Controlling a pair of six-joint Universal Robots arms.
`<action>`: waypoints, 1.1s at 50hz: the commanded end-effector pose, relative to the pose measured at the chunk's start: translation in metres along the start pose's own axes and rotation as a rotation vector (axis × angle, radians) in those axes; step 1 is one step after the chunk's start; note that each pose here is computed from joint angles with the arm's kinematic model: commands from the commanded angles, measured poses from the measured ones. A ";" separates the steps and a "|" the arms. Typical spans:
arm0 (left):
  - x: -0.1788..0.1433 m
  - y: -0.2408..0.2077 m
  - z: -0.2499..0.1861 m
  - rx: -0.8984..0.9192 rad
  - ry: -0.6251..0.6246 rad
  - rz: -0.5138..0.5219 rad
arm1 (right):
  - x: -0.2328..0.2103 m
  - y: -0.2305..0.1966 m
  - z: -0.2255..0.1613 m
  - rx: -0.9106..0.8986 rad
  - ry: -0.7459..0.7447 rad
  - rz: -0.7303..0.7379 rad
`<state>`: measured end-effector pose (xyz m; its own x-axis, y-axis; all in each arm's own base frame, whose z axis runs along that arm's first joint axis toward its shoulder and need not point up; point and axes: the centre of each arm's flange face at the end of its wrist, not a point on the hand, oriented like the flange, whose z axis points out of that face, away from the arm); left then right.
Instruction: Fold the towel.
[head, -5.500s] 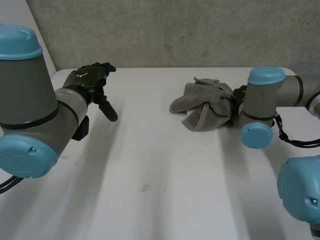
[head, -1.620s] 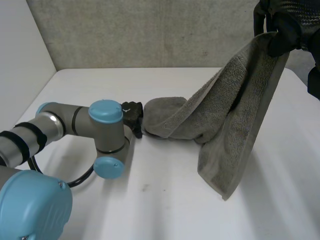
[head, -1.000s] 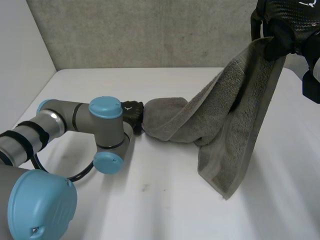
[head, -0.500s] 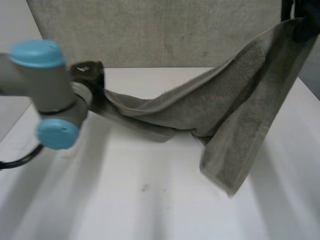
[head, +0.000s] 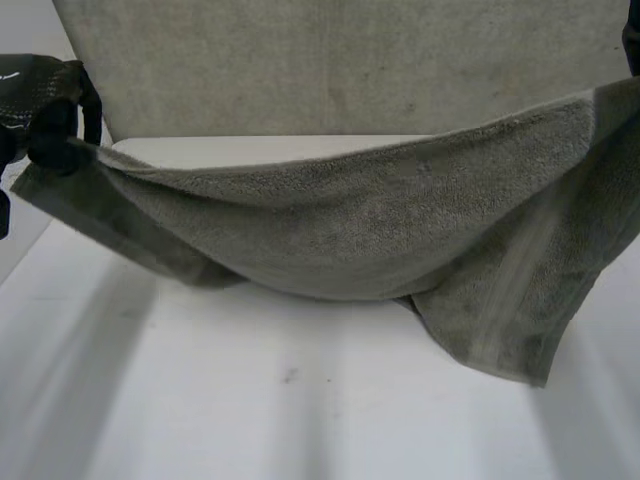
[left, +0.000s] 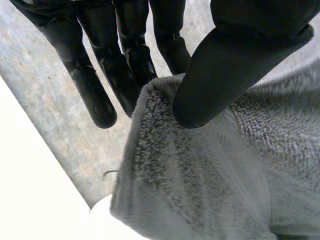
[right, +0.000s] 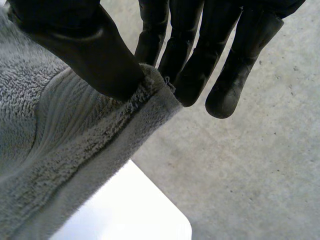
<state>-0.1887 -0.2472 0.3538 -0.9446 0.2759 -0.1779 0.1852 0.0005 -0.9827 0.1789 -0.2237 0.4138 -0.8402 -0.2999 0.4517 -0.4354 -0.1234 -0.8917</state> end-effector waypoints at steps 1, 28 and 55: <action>-0.005 0.034 0.034 -0.157 0.015 0.043 | -0.009 0.031 0.029 -0.149 -0.078 -0.009; 0.000 -0.048 0.194 0.564 -0.077 -0.121 | -0.018 -0.020 0.201 0.506 0.234 0.095; 0.028 0.149 0.144 -0.016 0.040 -0.182 | -0.113 0.157 0.166 -0.042 -0.149 0.079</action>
<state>-0.2303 -0.3973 0.2581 -0.9593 0.2818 0.0175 -0.0378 -0.0668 -0.9971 0.2599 -0.3747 0.2864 -0.8679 -0.3774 0.3231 -0.2752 -0.1762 -0.9451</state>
